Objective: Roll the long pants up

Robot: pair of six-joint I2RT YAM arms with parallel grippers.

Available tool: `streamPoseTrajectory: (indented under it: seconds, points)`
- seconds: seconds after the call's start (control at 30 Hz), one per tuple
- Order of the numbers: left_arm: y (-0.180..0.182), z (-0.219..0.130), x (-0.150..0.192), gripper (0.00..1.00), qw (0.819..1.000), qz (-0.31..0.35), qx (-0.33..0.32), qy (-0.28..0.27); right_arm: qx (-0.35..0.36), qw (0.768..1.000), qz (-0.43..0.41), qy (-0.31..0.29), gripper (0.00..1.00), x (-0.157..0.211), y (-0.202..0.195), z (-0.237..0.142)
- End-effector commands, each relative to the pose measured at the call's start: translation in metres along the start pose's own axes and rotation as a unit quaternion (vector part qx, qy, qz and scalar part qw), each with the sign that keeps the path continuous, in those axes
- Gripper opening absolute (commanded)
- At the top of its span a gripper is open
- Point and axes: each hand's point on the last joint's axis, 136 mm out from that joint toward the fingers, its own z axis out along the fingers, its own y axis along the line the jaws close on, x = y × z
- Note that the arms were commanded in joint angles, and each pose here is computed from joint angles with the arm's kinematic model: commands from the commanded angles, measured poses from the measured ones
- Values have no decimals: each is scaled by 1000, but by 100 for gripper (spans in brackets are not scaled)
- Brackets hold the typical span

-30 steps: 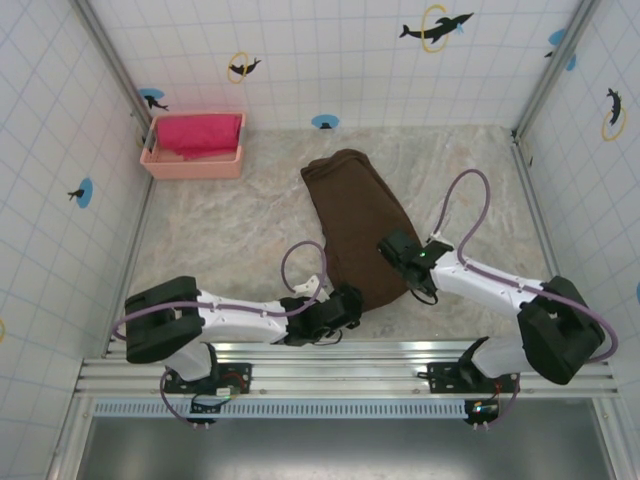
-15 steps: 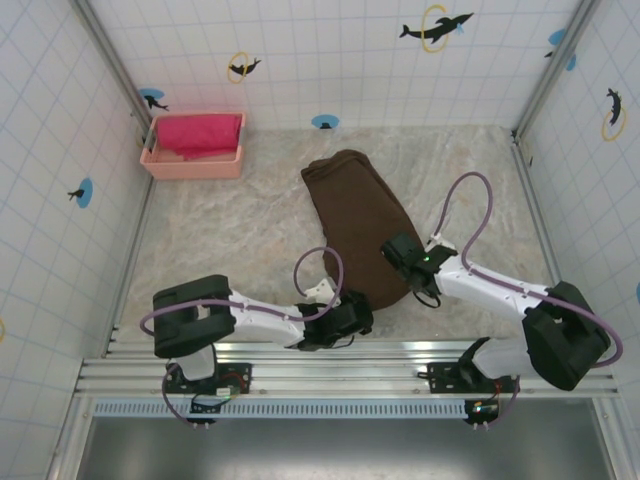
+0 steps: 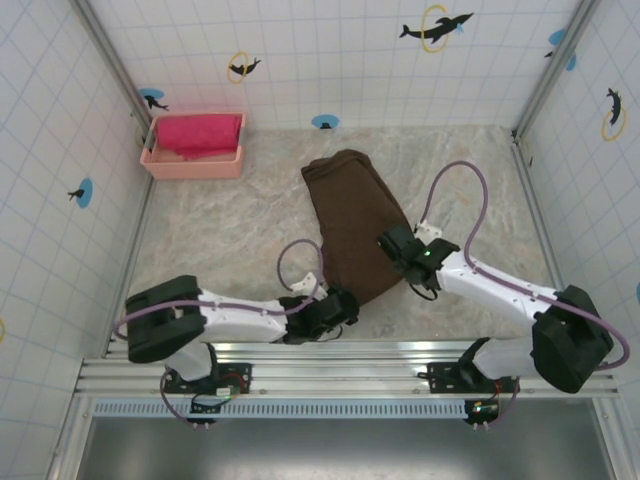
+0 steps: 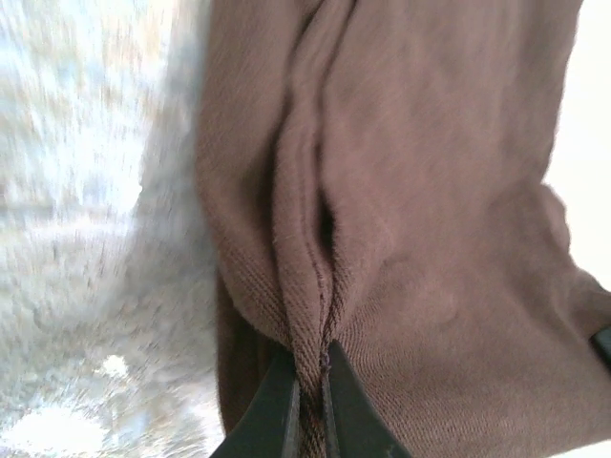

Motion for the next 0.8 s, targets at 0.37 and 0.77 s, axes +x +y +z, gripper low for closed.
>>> streamPoseTrajectory:
  seconds: [0.37, 0.77]
  points:
    - [-152, -74, -135, 0, 997, 9, 40, -61, -103, 967, -84, -220, 0, -155, 71, -163]
    - [-281, -137, -177, 0, 980, 43, 182, -61, -149, 913, -92, -367, 0, -220, 89, -297]
